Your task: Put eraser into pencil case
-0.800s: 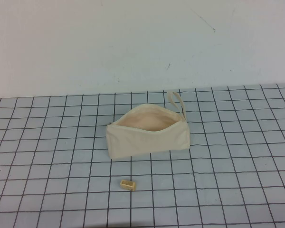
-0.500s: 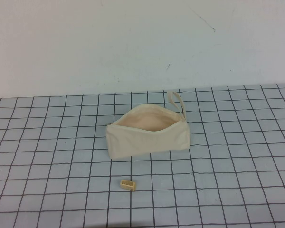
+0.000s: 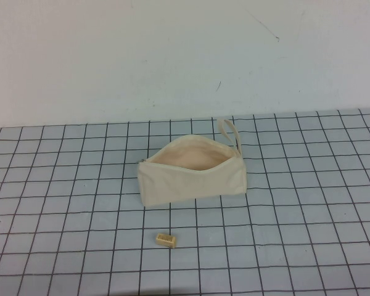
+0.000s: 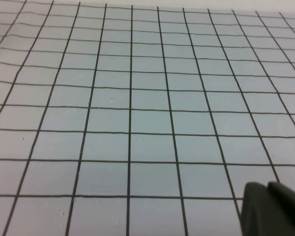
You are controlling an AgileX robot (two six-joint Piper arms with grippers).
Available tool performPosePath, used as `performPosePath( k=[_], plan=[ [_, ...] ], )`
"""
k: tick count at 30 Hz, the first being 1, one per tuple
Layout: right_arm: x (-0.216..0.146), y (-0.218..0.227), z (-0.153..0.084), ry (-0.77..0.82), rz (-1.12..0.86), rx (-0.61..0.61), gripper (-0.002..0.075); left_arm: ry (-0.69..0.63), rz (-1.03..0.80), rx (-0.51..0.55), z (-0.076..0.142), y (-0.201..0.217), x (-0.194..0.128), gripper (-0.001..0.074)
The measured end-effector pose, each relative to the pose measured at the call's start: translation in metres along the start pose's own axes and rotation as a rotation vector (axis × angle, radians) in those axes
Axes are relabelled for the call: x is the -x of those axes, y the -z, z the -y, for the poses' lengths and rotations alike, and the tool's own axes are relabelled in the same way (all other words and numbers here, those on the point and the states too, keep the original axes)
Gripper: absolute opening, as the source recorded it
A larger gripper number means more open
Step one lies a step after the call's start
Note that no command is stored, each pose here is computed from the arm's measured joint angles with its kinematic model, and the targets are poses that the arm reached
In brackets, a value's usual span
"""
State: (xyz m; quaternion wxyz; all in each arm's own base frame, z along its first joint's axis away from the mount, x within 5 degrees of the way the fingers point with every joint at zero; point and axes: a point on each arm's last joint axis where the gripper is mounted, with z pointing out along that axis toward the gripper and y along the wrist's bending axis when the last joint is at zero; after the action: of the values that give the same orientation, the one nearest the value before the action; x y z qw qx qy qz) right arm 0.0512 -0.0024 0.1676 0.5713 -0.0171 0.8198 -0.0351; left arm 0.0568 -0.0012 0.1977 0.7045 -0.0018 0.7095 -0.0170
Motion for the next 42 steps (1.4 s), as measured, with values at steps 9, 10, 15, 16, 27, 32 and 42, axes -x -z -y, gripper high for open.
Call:
performPosePath(
  k=[9,10,15,16,27,32,42],
  plan=[
    [0.000,0.000,0.000,0.000,0.000,0.000,-0.0001,0.000,0.302,-0.009,0.001,0.004,0.027,-0.0001],
    [0.000,0.000,0.000,0.000,0.000,0.000,-0.0001,0.019,0.344,-0.009,0.001,0.005,0.031,-0.0001],
    [0.000,0.000,0.000,0.000,0.000,0.000,-0.0001,0.139,0.405,-0.010,-0.002,0.007,0.036,-0.0001],
    [0.000,0.000,0.000,0.000,0.000,0.000,-0.0001,0.161,0.413,-0.012,-0.002,0.008,0.036,-0.0001],
    [0.000,0.000,0.000,0.000,0.000,0.000,-0.0001,0.255,0.552,-0.015,-0.005,0.014,0.052,-0.0001],
    [0.000,0.000,0.000,0.000,0.000,0.000,-0.0001,0.136,0.422,-0.033,0.002,0.024,0.097,-0.0001],
    [0.000,0.000,0.000,0.000,0.000,0.000,-0.0001,0.027,-0.135,0.000,0.005,-0.009,0.154,-0.0001]
  ],
)
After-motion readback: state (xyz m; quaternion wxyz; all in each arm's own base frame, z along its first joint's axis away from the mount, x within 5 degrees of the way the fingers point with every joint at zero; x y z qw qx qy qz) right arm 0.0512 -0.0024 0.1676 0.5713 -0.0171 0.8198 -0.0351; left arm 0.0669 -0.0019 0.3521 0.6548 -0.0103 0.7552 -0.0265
